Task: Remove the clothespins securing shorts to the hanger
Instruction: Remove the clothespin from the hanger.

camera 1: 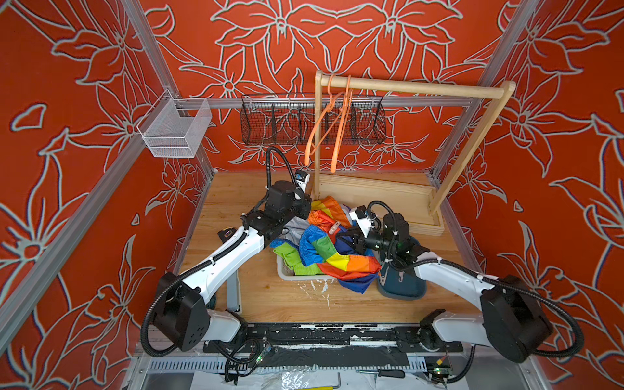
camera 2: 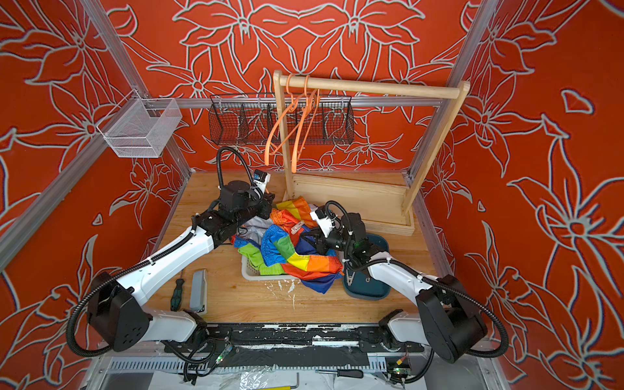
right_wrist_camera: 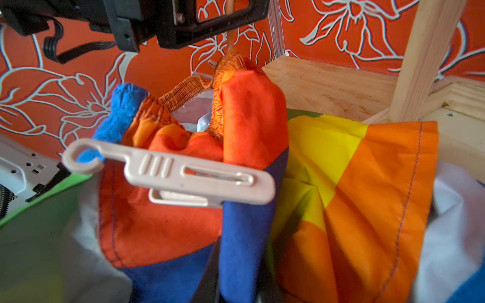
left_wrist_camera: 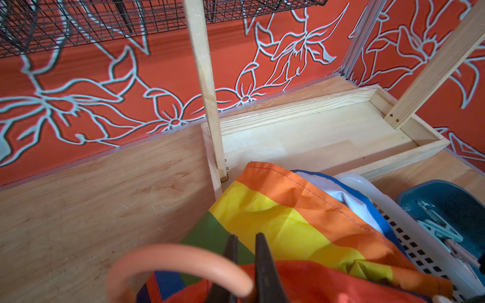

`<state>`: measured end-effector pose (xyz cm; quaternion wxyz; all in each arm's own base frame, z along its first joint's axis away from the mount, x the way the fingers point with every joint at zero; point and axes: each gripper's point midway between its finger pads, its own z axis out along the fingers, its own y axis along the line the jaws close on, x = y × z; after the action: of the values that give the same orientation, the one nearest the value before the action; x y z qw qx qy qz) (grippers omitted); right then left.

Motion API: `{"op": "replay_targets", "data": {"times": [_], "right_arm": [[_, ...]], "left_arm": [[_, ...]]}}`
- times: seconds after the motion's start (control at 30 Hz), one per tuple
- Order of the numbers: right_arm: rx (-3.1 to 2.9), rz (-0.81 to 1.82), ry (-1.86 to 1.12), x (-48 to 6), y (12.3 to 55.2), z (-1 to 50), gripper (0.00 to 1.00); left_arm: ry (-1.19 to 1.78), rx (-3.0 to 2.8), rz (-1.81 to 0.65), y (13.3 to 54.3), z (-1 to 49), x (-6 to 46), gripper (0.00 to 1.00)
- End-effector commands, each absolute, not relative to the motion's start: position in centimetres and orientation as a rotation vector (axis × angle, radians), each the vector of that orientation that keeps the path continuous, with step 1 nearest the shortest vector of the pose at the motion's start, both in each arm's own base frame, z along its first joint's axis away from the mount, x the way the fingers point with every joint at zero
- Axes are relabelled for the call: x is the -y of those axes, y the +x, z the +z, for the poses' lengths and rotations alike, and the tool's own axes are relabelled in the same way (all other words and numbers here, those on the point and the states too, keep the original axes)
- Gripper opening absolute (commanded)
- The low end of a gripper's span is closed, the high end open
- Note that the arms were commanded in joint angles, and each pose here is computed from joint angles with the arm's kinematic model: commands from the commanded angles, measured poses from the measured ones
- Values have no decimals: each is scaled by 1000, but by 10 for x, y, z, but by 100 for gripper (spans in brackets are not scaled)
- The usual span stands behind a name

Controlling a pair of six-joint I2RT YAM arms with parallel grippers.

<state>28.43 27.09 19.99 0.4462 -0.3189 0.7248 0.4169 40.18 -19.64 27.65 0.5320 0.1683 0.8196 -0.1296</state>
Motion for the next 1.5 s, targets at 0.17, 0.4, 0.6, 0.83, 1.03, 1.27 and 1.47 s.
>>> {"op": "replay_targets", "data": {"times": [0.17,0.4,0.6,0.83,1.03,1.27,1.47], "right_arm": [[-1785,834,-791,-255,293,231,52],[-1709,377,-803,-210,286,290,59],[-1530,229,-857,-207,271,329,67],[-1430,131,-1109,-253,266,326,72],[-1375,73,-1209,-284,271,319,72],[-1354,40,-1256,-304,285,313,71],[-1346,33,-1271,-318,296,311,68]], "left_arm": [[331,-1990,-348,411,283,185,0],[293,-2097,-412,425,267,189,0],[279,-2121,-454,427,269,189,0],[279,-2123,-475,425,273,190,0],[269,-2121,-485,425,275,188,0],[258,-2124,-498,426,276,186,0],[255,-2124,-501,426,276,186,0]]}}
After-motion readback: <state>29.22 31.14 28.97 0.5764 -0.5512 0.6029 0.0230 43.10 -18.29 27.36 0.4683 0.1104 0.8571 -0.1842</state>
